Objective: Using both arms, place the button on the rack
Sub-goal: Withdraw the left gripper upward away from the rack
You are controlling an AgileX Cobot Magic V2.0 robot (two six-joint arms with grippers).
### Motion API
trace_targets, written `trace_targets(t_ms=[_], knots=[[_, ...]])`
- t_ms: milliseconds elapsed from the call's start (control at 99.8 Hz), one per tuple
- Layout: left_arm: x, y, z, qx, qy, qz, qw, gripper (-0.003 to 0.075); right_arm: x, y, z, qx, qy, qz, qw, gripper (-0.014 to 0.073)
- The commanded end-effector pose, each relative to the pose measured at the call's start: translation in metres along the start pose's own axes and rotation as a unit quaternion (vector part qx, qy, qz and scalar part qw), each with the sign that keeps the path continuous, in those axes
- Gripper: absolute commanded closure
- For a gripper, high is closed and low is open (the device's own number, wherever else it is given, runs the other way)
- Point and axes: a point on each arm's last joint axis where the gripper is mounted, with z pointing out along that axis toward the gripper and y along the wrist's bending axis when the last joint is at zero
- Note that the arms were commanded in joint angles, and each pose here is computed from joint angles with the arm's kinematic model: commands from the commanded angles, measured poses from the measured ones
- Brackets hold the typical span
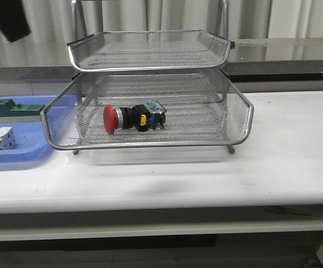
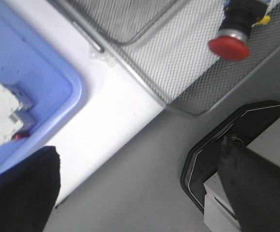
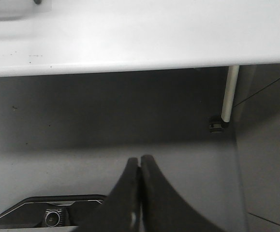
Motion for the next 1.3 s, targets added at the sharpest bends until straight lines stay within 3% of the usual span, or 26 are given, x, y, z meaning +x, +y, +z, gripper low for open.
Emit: trace_targets(t_ms=[0,130,271,531,762,972,1072,1293], knots=[[0.017,-0.001,-0.03,-0.025,-0.064,-0.033,0.997,0.0095,-0.01,-0.001,-0.009,0.003,-0.043,-0.002,0.999,0.0663],[0.048,-0.006,-0.044,-0.059,-0.129,-0.073,0.987,0.0116,-0.01,-0.001,-0.009,0.003,-0.043,-0.002,0.999,0.0663],[0.08,-0.02,-0.055,-0.095,-0.219,-0.092,0.967,0.0122,-0.01,-0.001,-0.009,0.003,-0.043,-0.002,0.999,0.0663],[0.139,-0.047,-0.061,-0.162,-0.399,-0.099,0.897,0.0122,-0.01,-0.001,-0.009,0.003,-0.043,-0.002,0.999,0.0663],[0.185,-0.065,-0.047,-0.198,-0.485,-0.091,0.847,0.0122,-0.01,-0.001,-0.009,0.003,-0.043,-0.002,0.999,0.0663],[0.202,-0.069,-0.032,-0.232,-0.565,-0.086,0.787,0.0122,-0.01,-0.001,-0.009,0.003,-0.043,-0.002,0.999,0.0663],[0.204,-0.068,-0.026,-0.238,-0.575,-0.085,0.778,0.0122,-0.01,-0.001,-0.009,0.003,-0.043,-0.002,0.999,0.0663],[0.206,-0.069,-0.021,-0.237,-0.571,-0.086,0.781,0.0183,-0.01,-0.001,-0.009,0.003,-0.043,-0.002,0.999,0.0663]])
